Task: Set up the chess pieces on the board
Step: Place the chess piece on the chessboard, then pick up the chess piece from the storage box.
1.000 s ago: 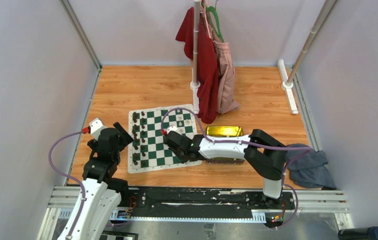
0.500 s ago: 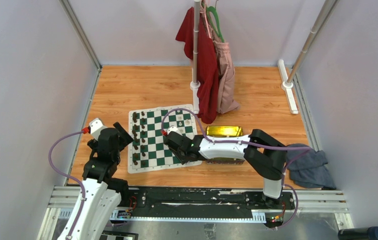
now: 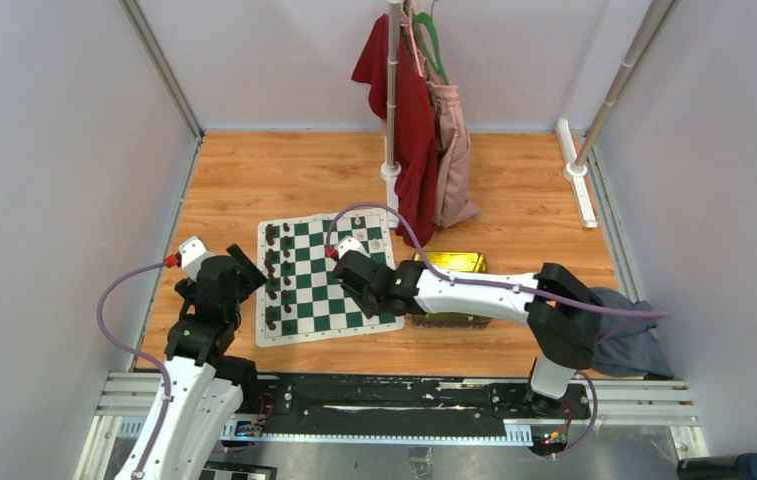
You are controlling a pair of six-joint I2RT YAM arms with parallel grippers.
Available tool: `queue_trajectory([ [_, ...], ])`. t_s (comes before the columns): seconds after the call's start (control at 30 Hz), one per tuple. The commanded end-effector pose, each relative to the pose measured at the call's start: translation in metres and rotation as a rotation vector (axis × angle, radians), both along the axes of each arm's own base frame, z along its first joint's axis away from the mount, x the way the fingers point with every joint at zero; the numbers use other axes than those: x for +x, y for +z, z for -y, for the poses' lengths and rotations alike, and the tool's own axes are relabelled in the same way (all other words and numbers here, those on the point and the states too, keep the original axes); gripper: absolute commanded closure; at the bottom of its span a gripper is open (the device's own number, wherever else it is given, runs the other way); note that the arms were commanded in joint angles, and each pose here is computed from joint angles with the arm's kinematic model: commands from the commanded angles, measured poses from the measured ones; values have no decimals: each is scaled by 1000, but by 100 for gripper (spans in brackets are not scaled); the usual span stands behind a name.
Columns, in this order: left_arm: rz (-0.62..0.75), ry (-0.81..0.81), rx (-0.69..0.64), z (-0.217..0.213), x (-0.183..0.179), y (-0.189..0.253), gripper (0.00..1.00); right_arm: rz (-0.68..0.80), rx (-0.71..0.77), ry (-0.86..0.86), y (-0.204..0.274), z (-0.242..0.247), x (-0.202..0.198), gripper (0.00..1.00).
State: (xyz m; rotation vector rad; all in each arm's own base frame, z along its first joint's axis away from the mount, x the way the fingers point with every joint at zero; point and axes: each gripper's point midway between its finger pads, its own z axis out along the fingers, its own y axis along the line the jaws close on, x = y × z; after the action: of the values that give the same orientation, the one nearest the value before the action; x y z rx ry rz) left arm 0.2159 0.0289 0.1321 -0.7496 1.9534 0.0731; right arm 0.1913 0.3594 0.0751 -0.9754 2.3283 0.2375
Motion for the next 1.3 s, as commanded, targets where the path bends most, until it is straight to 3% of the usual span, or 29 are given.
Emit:
queue_trajectory([
  [0.0,7,2,12,-1,0,1,0,101,-6,-50,42,17,11,65],
  [0.2,11,0,11,-1,1,1,0,172,-28,-204,65,64,30,63],
  [0.6,6,-9,12,0,1,0,0,116,-99,-481,39,158,51,62],
  [1.27,2,-8,15,0,2,0,0,-14,-143,-553,-11,177,61,62],
])
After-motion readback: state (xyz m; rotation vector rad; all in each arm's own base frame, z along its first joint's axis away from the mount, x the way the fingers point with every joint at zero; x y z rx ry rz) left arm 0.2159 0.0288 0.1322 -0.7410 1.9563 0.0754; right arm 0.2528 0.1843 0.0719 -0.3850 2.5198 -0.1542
